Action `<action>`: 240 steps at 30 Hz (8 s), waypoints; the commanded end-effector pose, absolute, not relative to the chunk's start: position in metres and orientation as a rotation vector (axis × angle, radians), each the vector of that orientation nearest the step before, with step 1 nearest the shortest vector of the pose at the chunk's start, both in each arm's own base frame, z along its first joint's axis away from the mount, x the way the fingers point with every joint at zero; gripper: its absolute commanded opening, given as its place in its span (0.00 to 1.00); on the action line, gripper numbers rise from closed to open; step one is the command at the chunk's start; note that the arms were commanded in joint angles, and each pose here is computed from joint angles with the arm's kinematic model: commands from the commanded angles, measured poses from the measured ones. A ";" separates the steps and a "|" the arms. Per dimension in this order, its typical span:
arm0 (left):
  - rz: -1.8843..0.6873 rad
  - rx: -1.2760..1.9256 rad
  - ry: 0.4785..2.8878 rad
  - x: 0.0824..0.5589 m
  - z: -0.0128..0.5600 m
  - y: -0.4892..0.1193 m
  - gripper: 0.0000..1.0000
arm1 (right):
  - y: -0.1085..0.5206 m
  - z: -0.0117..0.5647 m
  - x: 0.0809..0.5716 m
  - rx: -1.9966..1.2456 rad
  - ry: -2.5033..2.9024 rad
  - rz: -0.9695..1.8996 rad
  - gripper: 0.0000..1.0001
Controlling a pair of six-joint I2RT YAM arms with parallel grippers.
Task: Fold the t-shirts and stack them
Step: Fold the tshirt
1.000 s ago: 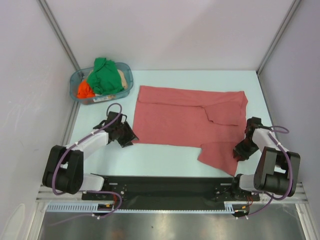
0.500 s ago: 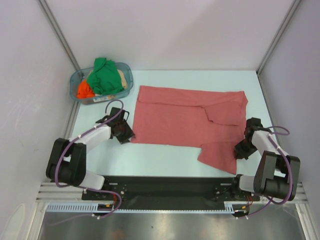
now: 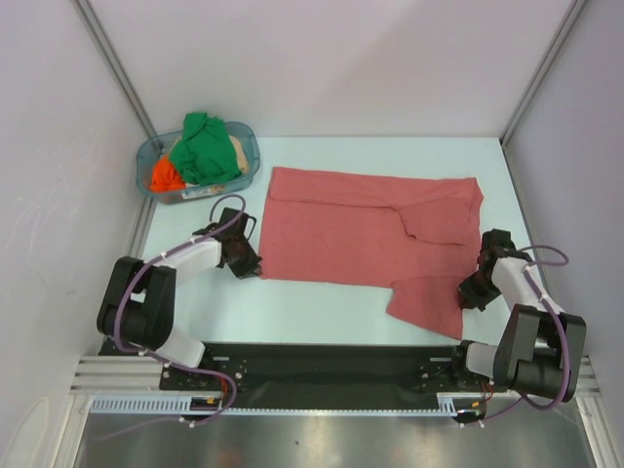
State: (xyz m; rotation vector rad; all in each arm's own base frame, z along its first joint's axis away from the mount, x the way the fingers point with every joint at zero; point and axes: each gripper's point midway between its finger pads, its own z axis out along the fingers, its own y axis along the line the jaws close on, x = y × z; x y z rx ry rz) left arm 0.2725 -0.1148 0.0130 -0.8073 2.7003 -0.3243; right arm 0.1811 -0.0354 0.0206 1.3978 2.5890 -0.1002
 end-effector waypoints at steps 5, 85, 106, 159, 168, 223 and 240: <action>-0.325 -0.657 2.649 0.289 0.040 -0.117 0.00 | -0.038 0.078 0.192 1.354 2.494 -0.035 0.00; -0.035 -0.567 2.471 0.499 0.106 -0.098 0.42 | -0.112 0.128 0.492 0.771 2.590 0.042 0.40; -0.451 -0.151 2.594 0.450 0.071 -0.239 0.33 | 0.152 0.062 0.432 0.211 2.688 0.156 0.00; -0.431 -0.143 2.709 0.440 0.046 -0.188 0.35 | -0.093 0.080 0.352 1.030 2.494 0.204 0.35; -0.427 -0.172 2.739 0.439 0.034 -0.179 0.34 | -0.092 0.057 0.359 1.027 2.491 0.261 0.45; -0.378 -0.225 2.813 0.421 0.012 -0.159 0.34 | -0.123 0.040 0.344 1.011 2.610 0.076 0.27; -0.331 -0.247 2.858 0.419 -0.007 -0.149 0.34 | -0.182 0.033 0.339 1.029 2.617 -0.361 0.00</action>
